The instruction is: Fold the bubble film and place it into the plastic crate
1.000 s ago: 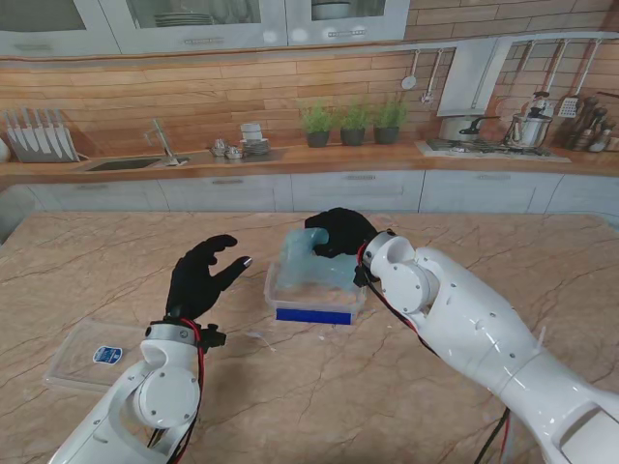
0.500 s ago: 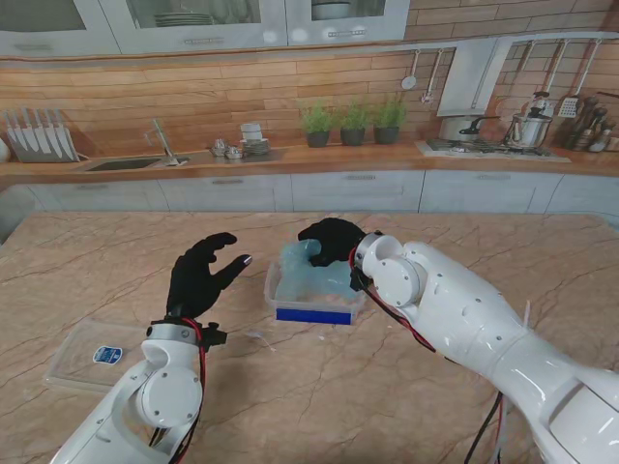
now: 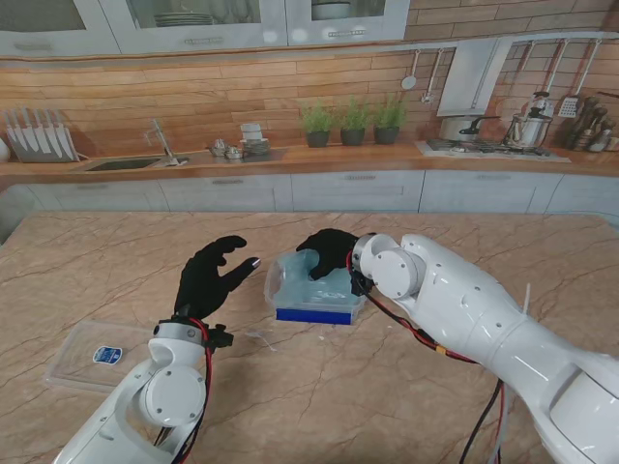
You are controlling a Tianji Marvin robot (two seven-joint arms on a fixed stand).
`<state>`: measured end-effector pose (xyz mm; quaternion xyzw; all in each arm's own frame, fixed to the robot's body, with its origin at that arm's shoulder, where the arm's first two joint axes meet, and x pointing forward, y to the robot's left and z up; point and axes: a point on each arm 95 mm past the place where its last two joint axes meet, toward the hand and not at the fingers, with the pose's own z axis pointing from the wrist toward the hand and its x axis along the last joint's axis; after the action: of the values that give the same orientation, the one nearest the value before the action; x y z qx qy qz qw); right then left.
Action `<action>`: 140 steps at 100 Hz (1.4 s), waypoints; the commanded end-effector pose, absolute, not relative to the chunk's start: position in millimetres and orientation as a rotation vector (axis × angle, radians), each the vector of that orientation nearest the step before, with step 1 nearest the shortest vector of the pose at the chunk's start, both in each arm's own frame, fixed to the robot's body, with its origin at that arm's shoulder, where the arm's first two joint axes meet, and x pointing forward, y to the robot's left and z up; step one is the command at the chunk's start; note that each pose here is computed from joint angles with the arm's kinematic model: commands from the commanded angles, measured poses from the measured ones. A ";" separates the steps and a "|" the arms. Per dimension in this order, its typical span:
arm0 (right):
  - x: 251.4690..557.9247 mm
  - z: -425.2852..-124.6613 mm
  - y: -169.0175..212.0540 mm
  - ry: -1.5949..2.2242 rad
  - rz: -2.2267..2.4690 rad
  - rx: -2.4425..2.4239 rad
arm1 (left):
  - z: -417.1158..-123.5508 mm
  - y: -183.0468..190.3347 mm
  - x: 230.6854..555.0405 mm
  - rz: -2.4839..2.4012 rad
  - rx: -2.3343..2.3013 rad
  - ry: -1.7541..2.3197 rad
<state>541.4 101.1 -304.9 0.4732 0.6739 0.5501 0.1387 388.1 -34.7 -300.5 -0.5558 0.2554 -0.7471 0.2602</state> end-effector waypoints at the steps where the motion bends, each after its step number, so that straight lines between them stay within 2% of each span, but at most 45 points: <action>1: 544.0 -307.5 103.2 1.965 1.568 1.377 | -302.4 -42.6 385.3 -2.055 -1.525 0.712; 54: 554.6 -339.8 108.5 1.995 1.492 1.473 | -312.4 -86.7 379.3 -2.271 -1.814 0.756; 140: 529.7 -356.0 104.6 1.974 1.474 1.373 | -318.0 -112.2 386.3 -2.304 -1.856 0.808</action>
<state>534.4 103.8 -348.5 0.4754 0.6907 0.5199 0.1635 387.2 -105.3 -317.6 -0.5980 0.2639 -0.7551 0.0501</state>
